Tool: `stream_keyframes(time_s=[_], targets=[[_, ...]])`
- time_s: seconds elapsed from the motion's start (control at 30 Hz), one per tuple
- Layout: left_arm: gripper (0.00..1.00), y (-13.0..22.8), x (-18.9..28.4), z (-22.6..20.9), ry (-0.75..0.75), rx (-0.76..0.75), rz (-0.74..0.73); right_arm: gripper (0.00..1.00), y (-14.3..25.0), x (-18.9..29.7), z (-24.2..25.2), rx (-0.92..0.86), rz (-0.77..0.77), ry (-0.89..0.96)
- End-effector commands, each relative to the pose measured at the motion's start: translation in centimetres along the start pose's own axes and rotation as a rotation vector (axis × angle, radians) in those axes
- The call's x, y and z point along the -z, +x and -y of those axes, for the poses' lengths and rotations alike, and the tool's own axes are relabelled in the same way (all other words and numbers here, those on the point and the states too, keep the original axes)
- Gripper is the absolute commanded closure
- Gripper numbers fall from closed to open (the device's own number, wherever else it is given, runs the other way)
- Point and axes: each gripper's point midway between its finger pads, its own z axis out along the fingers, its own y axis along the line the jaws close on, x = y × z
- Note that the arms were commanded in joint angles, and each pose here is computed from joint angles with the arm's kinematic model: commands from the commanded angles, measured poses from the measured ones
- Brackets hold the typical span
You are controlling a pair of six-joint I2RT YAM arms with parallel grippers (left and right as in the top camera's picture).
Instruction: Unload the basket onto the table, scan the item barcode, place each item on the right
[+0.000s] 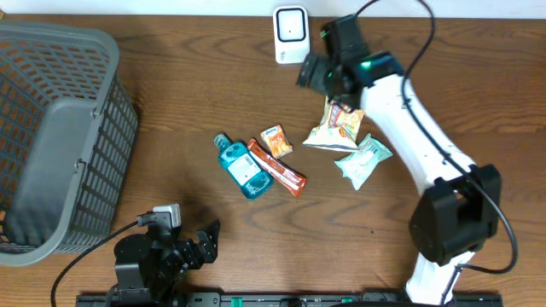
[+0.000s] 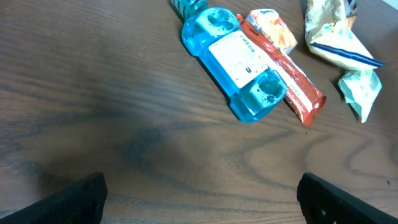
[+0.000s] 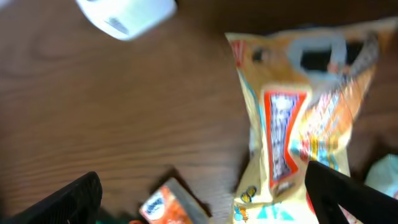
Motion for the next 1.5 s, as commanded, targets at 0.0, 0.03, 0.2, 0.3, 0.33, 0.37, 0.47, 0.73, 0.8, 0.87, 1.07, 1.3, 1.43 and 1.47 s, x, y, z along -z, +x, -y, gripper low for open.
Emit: stream_keyframes(time_s=[0.0, 0.03, 0.2, 0.3, 0.33, 0.37, 0.47, 0.73, 0.8, 0.87, 1.07, 1.3, 1.43, 1.47], targets=[[0.02, 0.1, 0.2, -0.1, -0.008, 0.012, -0.003, 0.01, 0.9, -1.8, 0.1, -0.016, 0.05, 0.102], [0.02, 0.1, 0.2, -0.1, -0.008, 0.012, -0.003, 0.01, 1.5, -2.1, -0.1, 0.007, 0.039, 0.107], [0.02, 0.1, 0.2, -0.1, -0.008, 0.012, -0.003, 0.03, 1.9, -3.6, 1.3, 0.102, 0.083, 0.228], [0.02, 0.1, 0.2, -0.1, -0.008, 0.012, -0.003, 0.01, 2.1, -4.9, 2.8, 0.052, 0.091, 0.297], [0.02, 0.1, 0.2, -0.1, -0.008, 0.012, -0.003, 0.01, 2.3, -5.6, 3.4, 0.042, 0.085, 0.322], [0.02, 0.1, 0.2, -0.1, -0.008, 0.012, -0.003, 0.01, 2.5, -6.4, 4.1, 0.029, 0.075, 0.344], [0.02, 0.1, 0.2, -0.1, -0.008, 0.012, -0.003, 0.01, 3.6, -8.6, 5.4, 0.03, 0.029, 0.384], [0.02, 0.1, 0.2, -0.1, -0.008, 0.012, -0.003, 0.65, 6.4, -12.9, 8.7, 0.03, -0.128, 0.438], [0.02, 0.1, 0.2, -0.1, -0.008, 0.012, -0.003, 0.99, 6.7, -12.6, 7.5, 0.048, -0.202, 0.341], [0.02, 0.1, 0.2, -0.1, -0.008, 0.012, -0.003, 0.99, 6.5, -11.6, 6.0, 0.045, -0.257, 0.242], [0.02, 0.1, 0.2, -0.1, -0.008, 0.012, -0.003, 0.99, 5.8, -3.3, 2.0, -0.097, -0.468, -0.107], [0.02, 0.1, 0.2, -0.1, -0.008, 0.012, -0.003, 0.98, 6.7, 8.7, 1.3, -0.372, -0.784, -0.379], [0.02, 0.1, 0.2, -0.1, -0.008, 0.012, -0.003, 0.98, 9.1, 12.8, 4.4, -0.639, -0.961, -0.183], [0.02, 0.1, 0.2, -0.1, -0.008, 0.012, -0.003, 0.98, 10.0, 13.7, 5.0, -0.676, -1.009, -0.134]])
